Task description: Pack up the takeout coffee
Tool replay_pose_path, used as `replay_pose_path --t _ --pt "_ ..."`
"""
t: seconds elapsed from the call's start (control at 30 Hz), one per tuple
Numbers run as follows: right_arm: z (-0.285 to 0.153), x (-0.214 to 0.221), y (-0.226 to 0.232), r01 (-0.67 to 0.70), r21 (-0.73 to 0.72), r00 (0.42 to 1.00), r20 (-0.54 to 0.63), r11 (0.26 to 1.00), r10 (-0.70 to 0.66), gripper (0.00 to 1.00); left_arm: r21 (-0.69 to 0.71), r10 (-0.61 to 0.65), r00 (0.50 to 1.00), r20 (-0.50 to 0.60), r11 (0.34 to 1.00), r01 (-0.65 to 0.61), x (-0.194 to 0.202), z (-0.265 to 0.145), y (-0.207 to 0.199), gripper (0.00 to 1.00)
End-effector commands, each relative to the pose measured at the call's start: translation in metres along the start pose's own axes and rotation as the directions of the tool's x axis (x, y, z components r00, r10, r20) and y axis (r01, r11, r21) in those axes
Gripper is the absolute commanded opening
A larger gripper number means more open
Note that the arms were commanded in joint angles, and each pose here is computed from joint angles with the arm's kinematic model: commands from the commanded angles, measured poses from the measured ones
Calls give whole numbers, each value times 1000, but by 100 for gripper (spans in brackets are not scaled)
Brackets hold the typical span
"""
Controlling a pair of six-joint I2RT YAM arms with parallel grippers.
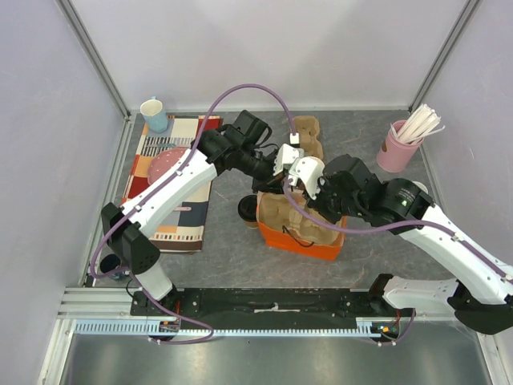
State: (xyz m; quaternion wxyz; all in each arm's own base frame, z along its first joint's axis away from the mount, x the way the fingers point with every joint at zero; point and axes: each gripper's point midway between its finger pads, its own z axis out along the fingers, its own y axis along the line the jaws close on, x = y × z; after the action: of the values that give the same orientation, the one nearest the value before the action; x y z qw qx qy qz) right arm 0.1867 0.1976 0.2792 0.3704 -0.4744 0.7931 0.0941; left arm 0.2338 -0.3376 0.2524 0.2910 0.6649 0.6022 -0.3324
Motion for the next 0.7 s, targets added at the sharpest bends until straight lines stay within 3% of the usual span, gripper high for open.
replay_pose_path --t 0.0,0.17,0.67 --pt "-1 70 4 30 -13 960 -277 999 -33 0 11 36 989 145 999 -38 -45 -17 -5 2" --pt "4 87 5 38 -9 946 -322 999 -39 0 -5 33 986 165 999 -33 -55 -21 -2 2" --pt "29 57 14 29 -72 967 -250 997 -46 0 16 -34 985 170 999 32 -51 -13 -1 9"
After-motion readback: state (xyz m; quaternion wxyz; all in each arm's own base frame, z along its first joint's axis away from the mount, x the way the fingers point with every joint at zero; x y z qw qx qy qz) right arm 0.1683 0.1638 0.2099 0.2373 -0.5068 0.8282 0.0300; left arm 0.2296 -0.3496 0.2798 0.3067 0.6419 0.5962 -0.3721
